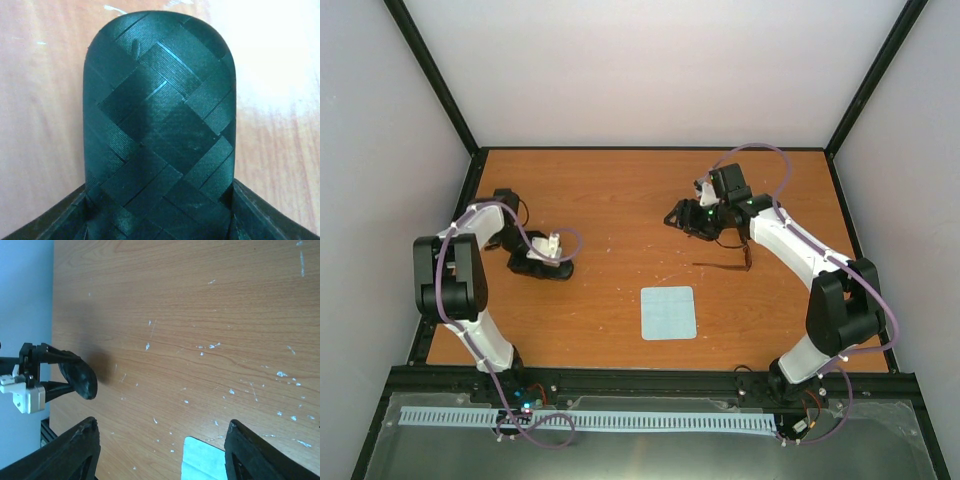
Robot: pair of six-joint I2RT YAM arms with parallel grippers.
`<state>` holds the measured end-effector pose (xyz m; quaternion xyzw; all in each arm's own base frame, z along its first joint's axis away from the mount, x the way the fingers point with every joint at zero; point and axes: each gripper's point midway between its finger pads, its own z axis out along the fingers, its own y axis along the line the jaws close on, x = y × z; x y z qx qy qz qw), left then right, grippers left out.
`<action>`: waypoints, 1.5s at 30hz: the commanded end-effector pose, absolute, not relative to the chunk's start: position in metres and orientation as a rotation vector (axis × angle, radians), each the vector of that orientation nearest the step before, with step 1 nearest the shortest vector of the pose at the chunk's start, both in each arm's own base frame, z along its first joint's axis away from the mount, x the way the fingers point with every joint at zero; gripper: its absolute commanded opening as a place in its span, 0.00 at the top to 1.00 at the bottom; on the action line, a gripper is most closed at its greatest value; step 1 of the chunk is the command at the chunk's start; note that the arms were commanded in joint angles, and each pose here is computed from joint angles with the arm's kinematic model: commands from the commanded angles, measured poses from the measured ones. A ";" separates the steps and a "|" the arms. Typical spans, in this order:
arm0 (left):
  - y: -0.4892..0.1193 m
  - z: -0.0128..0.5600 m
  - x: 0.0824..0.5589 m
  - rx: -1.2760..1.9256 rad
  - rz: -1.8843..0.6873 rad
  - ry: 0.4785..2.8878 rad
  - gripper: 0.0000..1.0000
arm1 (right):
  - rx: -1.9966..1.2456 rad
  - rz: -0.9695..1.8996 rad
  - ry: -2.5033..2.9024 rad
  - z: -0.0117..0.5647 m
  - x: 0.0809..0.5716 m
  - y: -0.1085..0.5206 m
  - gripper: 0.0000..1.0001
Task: Organize the sunglasses
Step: Pick up the sunglasses case at the center of the board.
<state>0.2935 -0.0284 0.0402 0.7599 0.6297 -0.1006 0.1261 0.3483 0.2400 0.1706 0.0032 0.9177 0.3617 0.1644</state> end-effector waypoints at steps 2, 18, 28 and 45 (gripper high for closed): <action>-0.059 0.081 0.309 2.028 -0.579 1.892 0.65 | -0.050 1.108 2.524 0.194 0.356 0.254 0.28; -0.177 0.261 0.442 0.791 -1.746 1.627 0.61 | -0.246 1.432 2.106 0.270 0.374 0.304 0.05; -0.199 0.352 0.415 0.811 -2.102 1.307 0.62 | -0.389 1.323 2.076 0.278 0.389 0.360 0.06; -0.198 0.395 0.390 0.801 -2.090 1.295 0.61 | -0.351 1.389 1.929 0.298 0.403 0.350 0.09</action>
